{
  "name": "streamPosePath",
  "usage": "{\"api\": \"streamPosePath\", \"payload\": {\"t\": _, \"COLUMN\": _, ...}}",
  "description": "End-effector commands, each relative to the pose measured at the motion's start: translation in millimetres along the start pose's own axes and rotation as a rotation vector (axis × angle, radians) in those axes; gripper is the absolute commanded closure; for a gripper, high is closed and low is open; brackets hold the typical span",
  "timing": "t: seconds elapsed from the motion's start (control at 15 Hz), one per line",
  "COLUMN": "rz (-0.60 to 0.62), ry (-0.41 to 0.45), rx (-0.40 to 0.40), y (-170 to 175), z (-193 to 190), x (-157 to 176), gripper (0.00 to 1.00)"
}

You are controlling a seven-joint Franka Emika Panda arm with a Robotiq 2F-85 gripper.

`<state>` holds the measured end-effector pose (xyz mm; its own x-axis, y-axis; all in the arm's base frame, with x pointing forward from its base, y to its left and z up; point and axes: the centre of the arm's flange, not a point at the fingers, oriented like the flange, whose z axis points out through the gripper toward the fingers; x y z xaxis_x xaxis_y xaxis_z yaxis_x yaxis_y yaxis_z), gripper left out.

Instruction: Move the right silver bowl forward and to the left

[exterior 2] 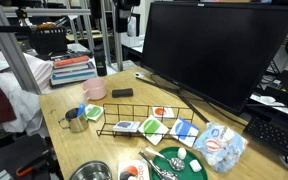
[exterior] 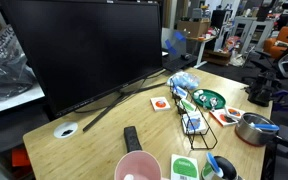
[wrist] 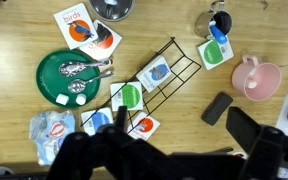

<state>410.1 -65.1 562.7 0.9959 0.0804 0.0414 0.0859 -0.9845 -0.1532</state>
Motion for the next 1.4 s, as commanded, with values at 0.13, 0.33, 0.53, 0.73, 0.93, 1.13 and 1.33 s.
{"api": "streamPosePath", "payload": {"t": 0.13, "rz": 0.000, "ry": 0.001, "rx": 0.000, "y": -0.1, "z": -0.4, "x": -0.1, "gripper": 0.00}}
{"api": "streamPosePath", "payload": {"t": 0.33, "rz": 0.000, "ry": 0.001, "rx": 0.000, "y": -0.1, "z": -0.4, "x": -0.1, "gripper": 0.00}}
{"api": "streamPosePath", "payload": {"t": 0.53, "rz": 0.000, "ry": 0.001, "rx": 0.000, "y": -0.1, "z": -0.4, "x": -0.1, "gripper": 0.00}}
{"api": "streamPosePath", "payload": {"t": 0.73, "rz": 0.027, "ry": -0.028, "rx": 0.016, "y": 3.3, "z": 12.9, "x": 4.3, "gripper": 0.00}}
{"api": "streamPosePath", "payload": {"t": 0.93, "rz": 0.115, "ry": -0.080, "rx": 0.072, "y": 11.0, "z": 47.5, "x": 7.4, "gripper": 0.00}}
{"api": "streamPosePath", "payload": {"t": 1.13, "rz": 0.292, "ry": -0.129, "rx": 0.119, "y": 21.5, "z": 87.9, "x": 2.4, "gripper": 0.00}}
{"api": "streamPosePath", "payload": {"t": 1.33, "rz": 0.460, "ry": -0.191, "rx": 0.154, "y": 31.9, "z": 122.7, "x": -17.5, "gripper": 0.00}}
